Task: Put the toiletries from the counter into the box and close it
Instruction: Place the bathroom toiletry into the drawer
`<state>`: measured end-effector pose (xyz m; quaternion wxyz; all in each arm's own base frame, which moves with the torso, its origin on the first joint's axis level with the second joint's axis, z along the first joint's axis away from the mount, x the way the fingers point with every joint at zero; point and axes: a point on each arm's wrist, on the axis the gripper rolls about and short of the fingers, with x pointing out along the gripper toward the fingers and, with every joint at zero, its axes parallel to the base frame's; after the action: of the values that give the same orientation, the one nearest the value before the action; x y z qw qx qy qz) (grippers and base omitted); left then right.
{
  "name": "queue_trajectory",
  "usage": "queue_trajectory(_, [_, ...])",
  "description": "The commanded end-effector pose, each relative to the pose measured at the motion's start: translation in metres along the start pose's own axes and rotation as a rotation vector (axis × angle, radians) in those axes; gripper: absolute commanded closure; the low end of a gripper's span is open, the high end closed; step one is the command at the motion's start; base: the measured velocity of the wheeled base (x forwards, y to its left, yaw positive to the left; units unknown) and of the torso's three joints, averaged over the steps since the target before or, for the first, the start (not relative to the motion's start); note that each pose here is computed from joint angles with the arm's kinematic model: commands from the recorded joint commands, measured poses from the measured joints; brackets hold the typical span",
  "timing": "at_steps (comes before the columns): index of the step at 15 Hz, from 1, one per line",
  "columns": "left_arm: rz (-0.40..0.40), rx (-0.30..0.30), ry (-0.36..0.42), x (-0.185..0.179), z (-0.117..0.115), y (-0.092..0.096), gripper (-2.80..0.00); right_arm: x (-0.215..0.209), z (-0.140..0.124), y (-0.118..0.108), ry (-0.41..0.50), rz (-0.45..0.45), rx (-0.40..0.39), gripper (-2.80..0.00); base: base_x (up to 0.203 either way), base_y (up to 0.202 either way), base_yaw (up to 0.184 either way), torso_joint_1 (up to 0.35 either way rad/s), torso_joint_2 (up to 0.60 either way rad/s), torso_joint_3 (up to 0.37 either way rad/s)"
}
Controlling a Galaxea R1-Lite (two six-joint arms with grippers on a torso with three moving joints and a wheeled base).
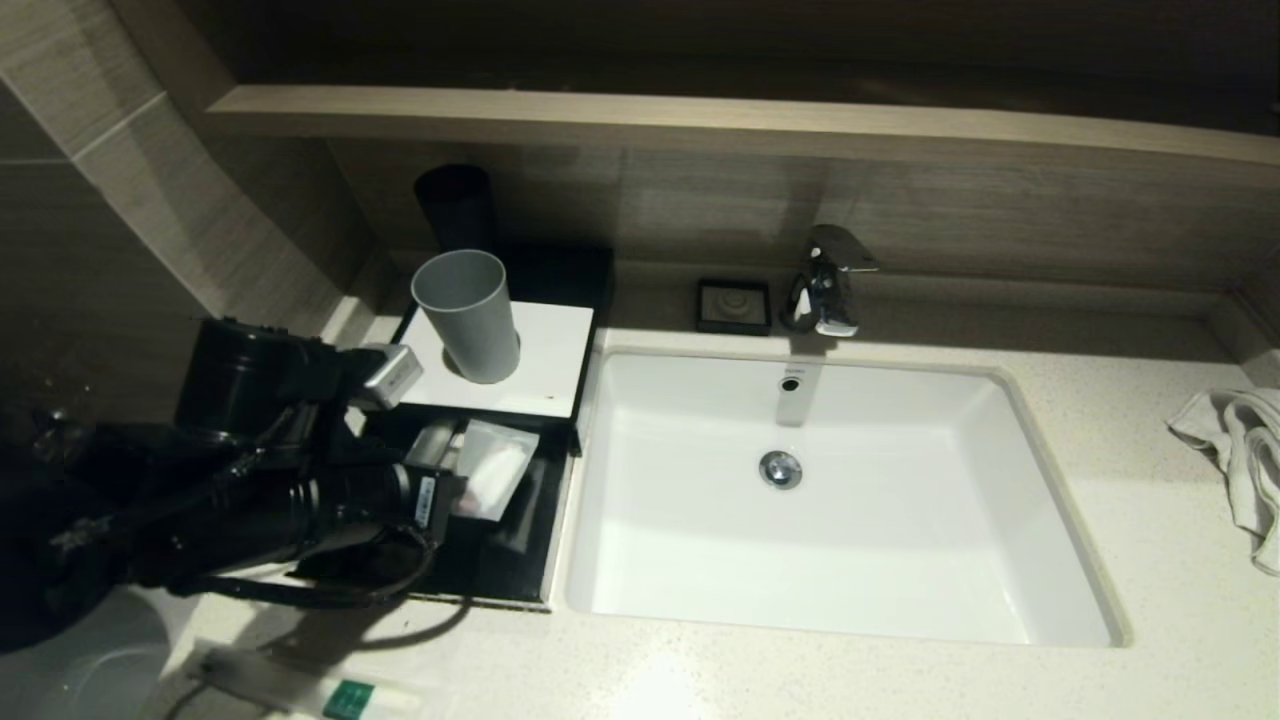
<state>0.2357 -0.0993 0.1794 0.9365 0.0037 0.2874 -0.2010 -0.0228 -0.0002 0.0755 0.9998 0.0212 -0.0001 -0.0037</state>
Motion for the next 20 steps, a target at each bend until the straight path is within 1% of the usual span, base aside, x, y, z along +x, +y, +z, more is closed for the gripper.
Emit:
queue_trajectory(1, [0.005,-0.003,0.027,0.023,-0.003,0.001,0.0,0.0,0.0,0.0,0.0,0.0,-0.001,0.0,0.0,0.0,0.0,0.0,0.0,0.0])
queue_trajectory(6, [0.007,-0.017,0.005,0.043,0.013,0.001,0.0,0.0,0.0,0.0,0.0,0.0,-0.001,0.0,0.0,0.0,0.0,0.0,0.0,0.0])
queue_trajectory(8, [0.004,-0.016,0.005,0.048,0.015,-0.003,0.0,0.0,0.0,0.0,0.0,-0.001,0.0,0.0,0.0,0.0,0.0,0.0,0.0,0.0])
queue_trajectory(11, [0.009,-0.041,-0.008,0.052,0.019,-0.011,0.0,0.0,0.0,0.0,0.0,0.0,-0.001,0.0,0.0,0.0,0.0,0.0,0.0,0.0])
queue_trajectory(12, [0.011,-0.04,-0.012,0.053,0.02,-0.013,0.0,0.0,0.0,0.0,0.0,0.0,0.0,0.0,0.0,0.0,0.0,0.0,0.0,0.0])
queue_trajectory(14, [0.035,-0.047,-0.033,0.054,0.026,-0.014,0.0,0.0,0.0,0.0,0.0,0.0,-0.001,0.0,0.0,0.0,0.0,0.0,0.0,0.0])
queue_trajectory(15, [0.039,-0.055,-0.039,0.054,0.028,-0.014,-2.8,0.0,0.0,0.0,0.0,0.0,-0.001,0.0,0.0,0.0,0.0,0.0,0.0,0.0])
queue_trajectory(20, [0.04,-0.06,-0.064,0.045,0.031,-0.015,-2.8,0.0,0.0,0.0,0.0,0.0,0.0,0.0,0.0,0.0,0.0,0.0,0.0,0.0])
